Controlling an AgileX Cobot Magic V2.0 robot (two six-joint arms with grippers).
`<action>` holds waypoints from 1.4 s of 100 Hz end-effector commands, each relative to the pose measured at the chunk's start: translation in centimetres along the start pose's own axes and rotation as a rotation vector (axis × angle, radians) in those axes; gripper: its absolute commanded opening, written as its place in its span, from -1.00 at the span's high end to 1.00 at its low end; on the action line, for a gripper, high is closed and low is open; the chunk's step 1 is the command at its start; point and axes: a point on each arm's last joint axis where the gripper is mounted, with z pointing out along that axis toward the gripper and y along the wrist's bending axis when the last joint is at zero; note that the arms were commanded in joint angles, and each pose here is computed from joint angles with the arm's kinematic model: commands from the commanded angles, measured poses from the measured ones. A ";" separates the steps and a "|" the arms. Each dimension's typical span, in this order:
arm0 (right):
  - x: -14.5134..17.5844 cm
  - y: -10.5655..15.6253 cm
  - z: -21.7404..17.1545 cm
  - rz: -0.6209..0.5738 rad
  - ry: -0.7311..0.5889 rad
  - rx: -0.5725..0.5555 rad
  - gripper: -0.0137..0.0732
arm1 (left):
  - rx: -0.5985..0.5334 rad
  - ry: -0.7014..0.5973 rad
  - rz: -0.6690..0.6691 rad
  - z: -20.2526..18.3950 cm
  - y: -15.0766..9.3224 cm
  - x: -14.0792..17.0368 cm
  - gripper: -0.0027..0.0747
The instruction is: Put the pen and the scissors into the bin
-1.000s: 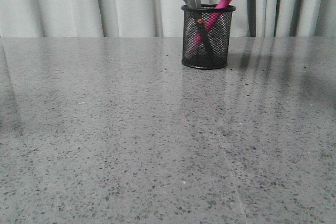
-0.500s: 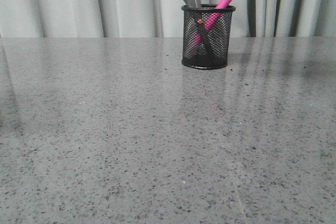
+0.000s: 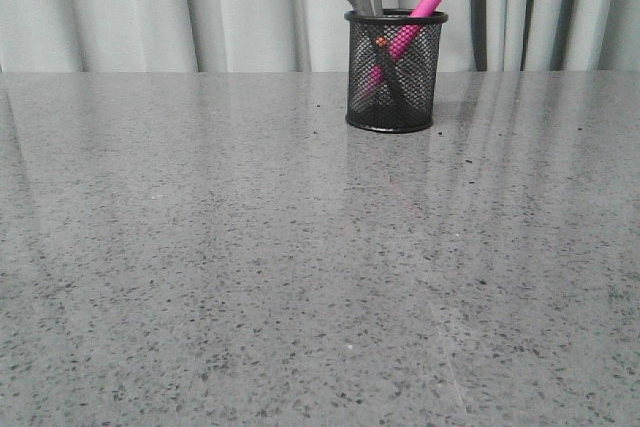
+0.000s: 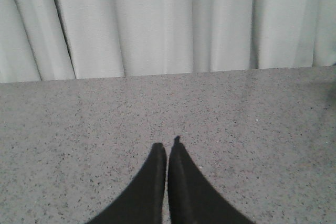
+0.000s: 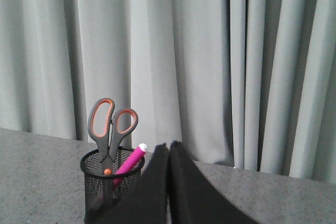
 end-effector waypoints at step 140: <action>3.1 0.1 -6.2 -0.022 -0.144 0.016 0.86 | -0.037 -0.238 -0.096 -4.5 -0.2 0.9 0.98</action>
